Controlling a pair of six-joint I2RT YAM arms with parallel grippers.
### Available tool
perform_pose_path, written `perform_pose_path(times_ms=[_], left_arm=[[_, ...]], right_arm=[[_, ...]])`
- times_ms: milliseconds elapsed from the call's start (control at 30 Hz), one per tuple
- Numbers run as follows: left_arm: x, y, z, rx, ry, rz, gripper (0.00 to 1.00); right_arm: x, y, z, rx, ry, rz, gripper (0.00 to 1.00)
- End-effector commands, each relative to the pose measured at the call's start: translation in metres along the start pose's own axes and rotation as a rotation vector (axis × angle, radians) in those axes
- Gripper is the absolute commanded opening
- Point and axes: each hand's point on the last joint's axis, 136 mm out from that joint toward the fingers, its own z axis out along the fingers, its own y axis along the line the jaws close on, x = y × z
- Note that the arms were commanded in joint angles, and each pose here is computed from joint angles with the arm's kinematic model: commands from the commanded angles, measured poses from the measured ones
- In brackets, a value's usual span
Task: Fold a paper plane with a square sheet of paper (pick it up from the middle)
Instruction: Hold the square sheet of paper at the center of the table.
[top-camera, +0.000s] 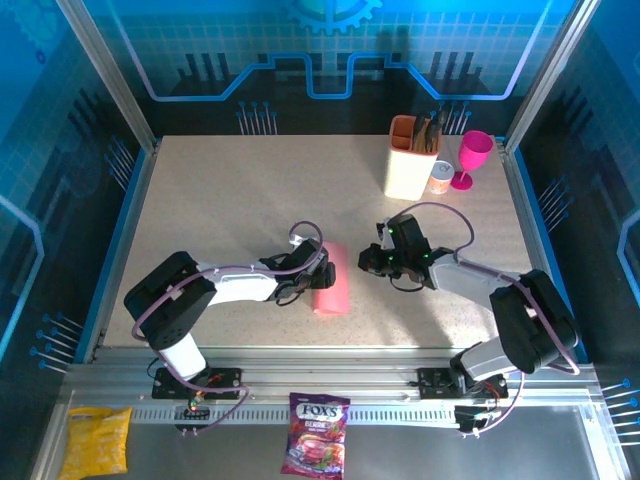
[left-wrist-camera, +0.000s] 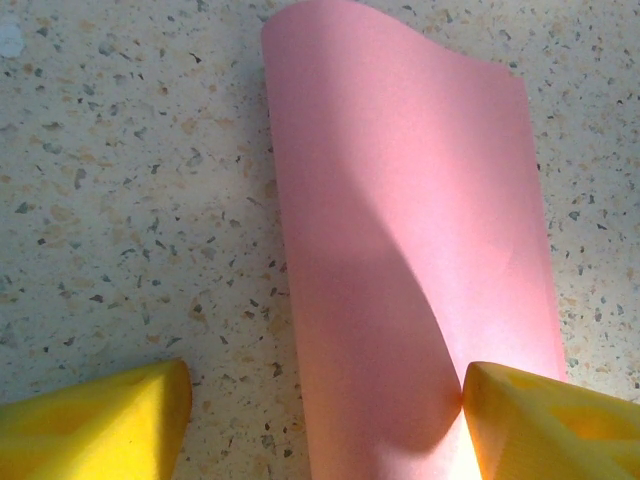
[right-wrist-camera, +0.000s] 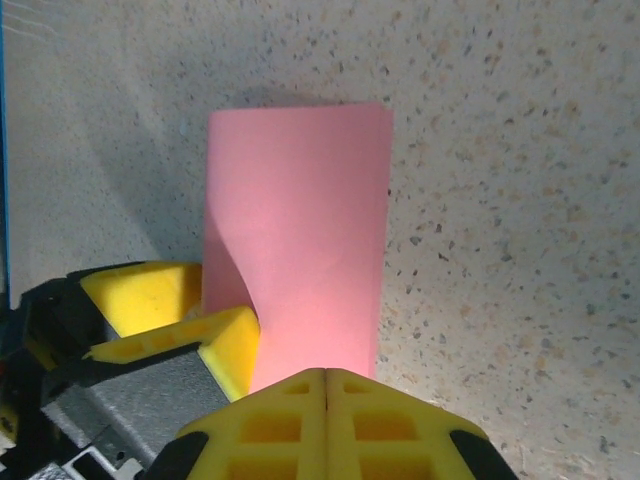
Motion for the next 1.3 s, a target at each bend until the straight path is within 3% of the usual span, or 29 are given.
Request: perform_pose_path(times_ms=[0,333,700,1067,1167,1267], left_arm=[[0.011,0.005,0.009,-0.015,0.022,0.031,0.73],[0.013,0.008,0.01,-0.022,0.026,0.033,0.73],[0.01,0.002,0.007,0.0,0.023,0.022,0.74],[-0.025,-0.031,-0.051,0.162,-0.004,-0.04,0.79],[-0.023,-0.039,-0.061,0.221,0.01,-0.052,0.72],[-0.02,-0.046,-0.063,0.271,0.024,-0.053,0.52]], right_arm=[[0.014,0.008,0.013,-0.03,0.053,-0.009,0.0],[0.037,0.022,0.043,-0.04,0.134,-0.036,0.0],[0.054,-0.002,0.06,0.021,0.172,0.008,0.0],[0.067,-0.023,0.064,0.066,0.18,0.052,0.0],[0.068,-0.024,0.065,0.066,0.181,0.054,0.0],[0.07,-0.026,0.067,0.071,0.186,0.057,0.0]])
